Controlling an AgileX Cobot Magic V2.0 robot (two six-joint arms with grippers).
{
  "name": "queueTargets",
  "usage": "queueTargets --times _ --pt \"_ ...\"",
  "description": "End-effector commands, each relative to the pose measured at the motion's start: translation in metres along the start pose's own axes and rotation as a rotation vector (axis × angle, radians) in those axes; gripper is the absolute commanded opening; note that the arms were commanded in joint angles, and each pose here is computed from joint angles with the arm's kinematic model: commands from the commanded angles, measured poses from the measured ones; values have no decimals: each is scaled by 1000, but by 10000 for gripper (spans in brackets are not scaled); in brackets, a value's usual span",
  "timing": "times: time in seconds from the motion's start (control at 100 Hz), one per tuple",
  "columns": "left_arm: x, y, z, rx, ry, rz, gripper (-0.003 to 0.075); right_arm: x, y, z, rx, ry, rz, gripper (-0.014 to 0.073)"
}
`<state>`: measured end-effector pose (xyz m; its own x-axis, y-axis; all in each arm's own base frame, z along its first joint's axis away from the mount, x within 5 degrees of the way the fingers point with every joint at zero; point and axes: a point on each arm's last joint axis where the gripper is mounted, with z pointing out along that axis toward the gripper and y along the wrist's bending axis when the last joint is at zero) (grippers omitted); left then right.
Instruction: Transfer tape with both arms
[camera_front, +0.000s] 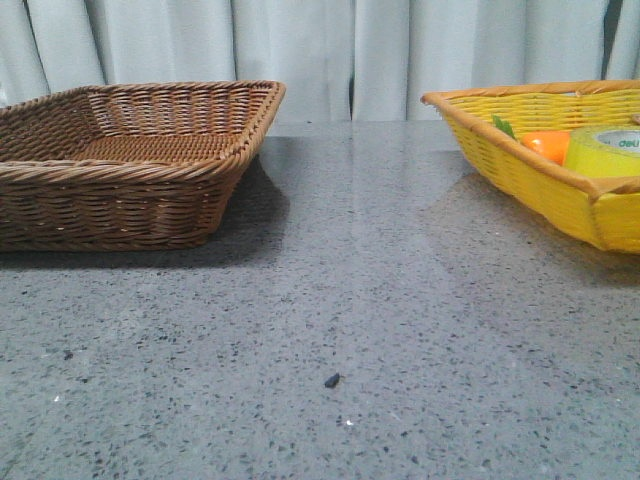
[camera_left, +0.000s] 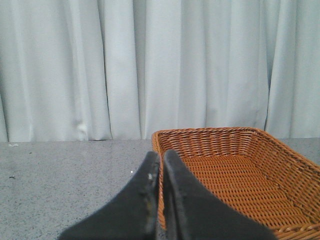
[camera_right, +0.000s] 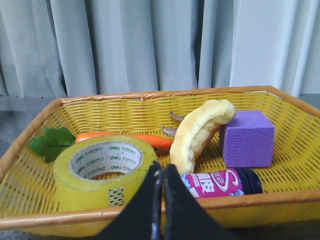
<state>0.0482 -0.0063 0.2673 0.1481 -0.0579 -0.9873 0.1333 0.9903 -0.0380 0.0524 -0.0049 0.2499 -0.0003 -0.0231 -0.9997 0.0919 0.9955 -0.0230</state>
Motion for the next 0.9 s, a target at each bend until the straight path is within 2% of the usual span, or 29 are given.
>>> queueTargets --times 0.0,0.21,0.39,0.46,0.58,0.68,0.75,0.89 --pt "-26 -1 6 -2 -45 2 -21 -28 -1 2 5 -13 8 -65" --pt "-50 -2 22 -1 48 -4 -21 -56 -2 12 3 141 7 -65" --pt "-67 -3 36 4 79 -50 -21 -72 -2 30 -4 330 15 -42" --pt "-71 -4 41 4 97 -50 -21 -79 0 38 -21 382 21 22" --pt "-74 -4 49 3 116 -50 -21 -95 4 53 -65 422 37 200" --pt "-73 -4 53 2 131 -50 -21 -109 9 65 -103 455 29 315" --pt "-72 -4 55 2 137 -50 -21 -117 14 76 -137 490 19 348" --pt "-72 -4 55 2 135 -52 -21 -132 30 101 -216 588 -11 350"
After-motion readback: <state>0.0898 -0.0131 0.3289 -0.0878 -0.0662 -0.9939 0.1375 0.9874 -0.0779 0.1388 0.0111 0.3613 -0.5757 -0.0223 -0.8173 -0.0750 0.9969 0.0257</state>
